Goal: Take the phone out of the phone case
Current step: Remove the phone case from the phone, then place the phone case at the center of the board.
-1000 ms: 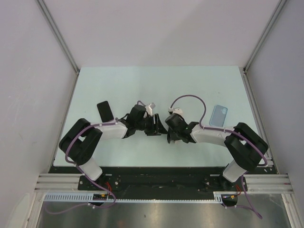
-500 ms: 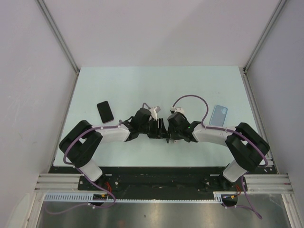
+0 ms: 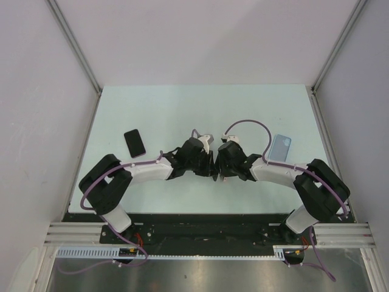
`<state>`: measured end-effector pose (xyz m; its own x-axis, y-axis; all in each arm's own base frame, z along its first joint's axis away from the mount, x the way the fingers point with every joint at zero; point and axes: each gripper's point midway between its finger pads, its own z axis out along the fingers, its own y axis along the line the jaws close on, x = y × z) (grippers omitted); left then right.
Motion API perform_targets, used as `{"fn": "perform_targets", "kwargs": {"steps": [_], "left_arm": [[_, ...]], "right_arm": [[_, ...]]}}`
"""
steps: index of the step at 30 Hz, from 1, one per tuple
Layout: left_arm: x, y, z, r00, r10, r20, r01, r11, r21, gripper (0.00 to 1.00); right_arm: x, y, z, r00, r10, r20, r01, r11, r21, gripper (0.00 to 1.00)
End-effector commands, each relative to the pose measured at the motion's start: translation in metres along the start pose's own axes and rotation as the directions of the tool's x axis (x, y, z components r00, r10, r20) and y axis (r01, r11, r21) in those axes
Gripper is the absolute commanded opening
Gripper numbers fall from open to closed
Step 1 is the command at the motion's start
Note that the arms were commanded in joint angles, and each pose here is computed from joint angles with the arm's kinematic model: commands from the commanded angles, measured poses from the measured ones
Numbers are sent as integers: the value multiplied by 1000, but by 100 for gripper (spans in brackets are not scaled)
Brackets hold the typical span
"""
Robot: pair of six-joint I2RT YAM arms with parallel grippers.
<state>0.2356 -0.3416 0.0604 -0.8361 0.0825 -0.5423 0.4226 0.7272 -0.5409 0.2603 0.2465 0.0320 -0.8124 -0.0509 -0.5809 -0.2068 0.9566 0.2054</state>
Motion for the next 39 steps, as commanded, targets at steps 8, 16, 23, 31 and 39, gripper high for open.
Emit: {"fn": "perform_targets", "kwargs": {"steps": [8, 16, 23, 31, 39], "left_arm": [[-38, 17, 22, 992, 102, 78, -84, 976, -199, 26], [-55, 4, 18, 988, 122, 92, -103, 976, -190, 0], [-78, -6, -26, 977, 166, 137, -141, 975, -174, 0], [-135, 62, -68, 960, 187, 209, -57, 859, -508, 0], [-166, 131, -71, 975, 196, 104, -38, 610, -791, 0]], "right_arm": [[-24, 9, -22, 998, 29, 60, -24, 996, -83, 34], [-30, -6, -36, 994, 88, 70, -80, 990, -118, 22], [-48, -63, -60, 982, 150, 119, -146, 989, -36, 0], [-128, -111, -57, 888, 359, 287, -301, 926, -227, 0], [-159, -170, 0, 799, 552, 240, -525, 834, -170, 74]]}}
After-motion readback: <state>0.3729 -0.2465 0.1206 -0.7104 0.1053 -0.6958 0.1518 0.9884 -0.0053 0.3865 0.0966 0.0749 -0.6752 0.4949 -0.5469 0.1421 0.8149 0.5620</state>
